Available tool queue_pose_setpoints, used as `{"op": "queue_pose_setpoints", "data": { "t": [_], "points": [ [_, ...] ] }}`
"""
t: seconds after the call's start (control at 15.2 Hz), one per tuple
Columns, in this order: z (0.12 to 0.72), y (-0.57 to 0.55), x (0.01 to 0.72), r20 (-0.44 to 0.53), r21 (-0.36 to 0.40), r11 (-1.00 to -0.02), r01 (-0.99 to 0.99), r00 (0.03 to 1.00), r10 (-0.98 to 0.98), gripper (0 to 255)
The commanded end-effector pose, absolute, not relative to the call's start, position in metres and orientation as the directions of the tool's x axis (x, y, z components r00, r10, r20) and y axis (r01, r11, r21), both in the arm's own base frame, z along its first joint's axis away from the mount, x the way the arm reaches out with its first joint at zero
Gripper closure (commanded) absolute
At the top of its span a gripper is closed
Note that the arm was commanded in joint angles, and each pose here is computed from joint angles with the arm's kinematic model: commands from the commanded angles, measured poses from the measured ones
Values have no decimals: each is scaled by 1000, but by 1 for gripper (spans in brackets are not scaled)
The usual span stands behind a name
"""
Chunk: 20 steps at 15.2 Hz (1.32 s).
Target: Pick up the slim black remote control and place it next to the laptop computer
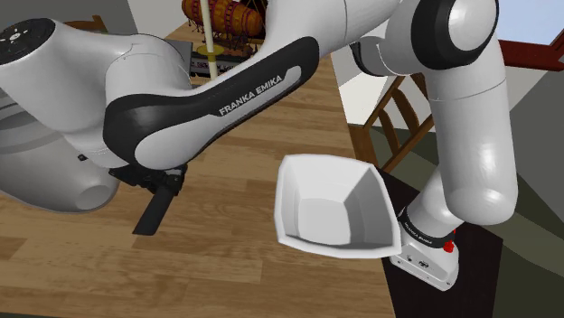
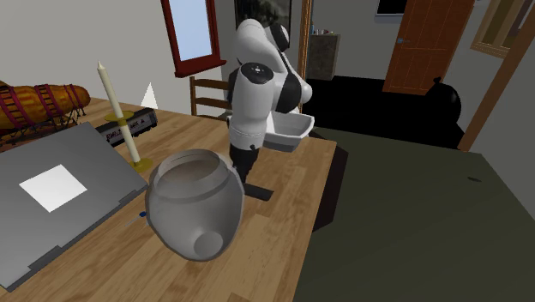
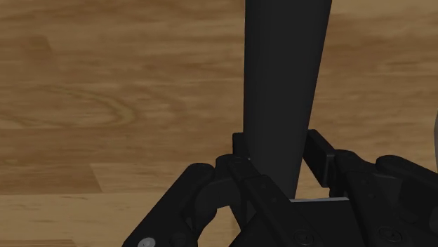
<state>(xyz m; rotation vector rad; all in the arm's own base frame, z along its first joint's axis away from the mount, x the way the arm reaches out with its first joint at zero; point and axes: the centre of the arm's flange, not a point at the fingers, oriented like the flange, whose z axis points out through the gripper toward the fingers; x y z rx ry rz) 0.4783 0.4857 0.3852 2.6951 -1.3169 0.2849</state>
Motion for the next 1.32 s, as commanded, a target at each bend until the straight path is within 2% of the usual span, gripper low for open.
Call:
{"op": "queue_pose_setpoints", "data": {
  "t": [0.0, 1.25],
  "points": [
    [396, 485, 478, 224, 32, -611, -791, 602, -766, 255],
    [497, 485, 478, 224, 32, -611, -791, 602, -766, 255]
  ]
}}
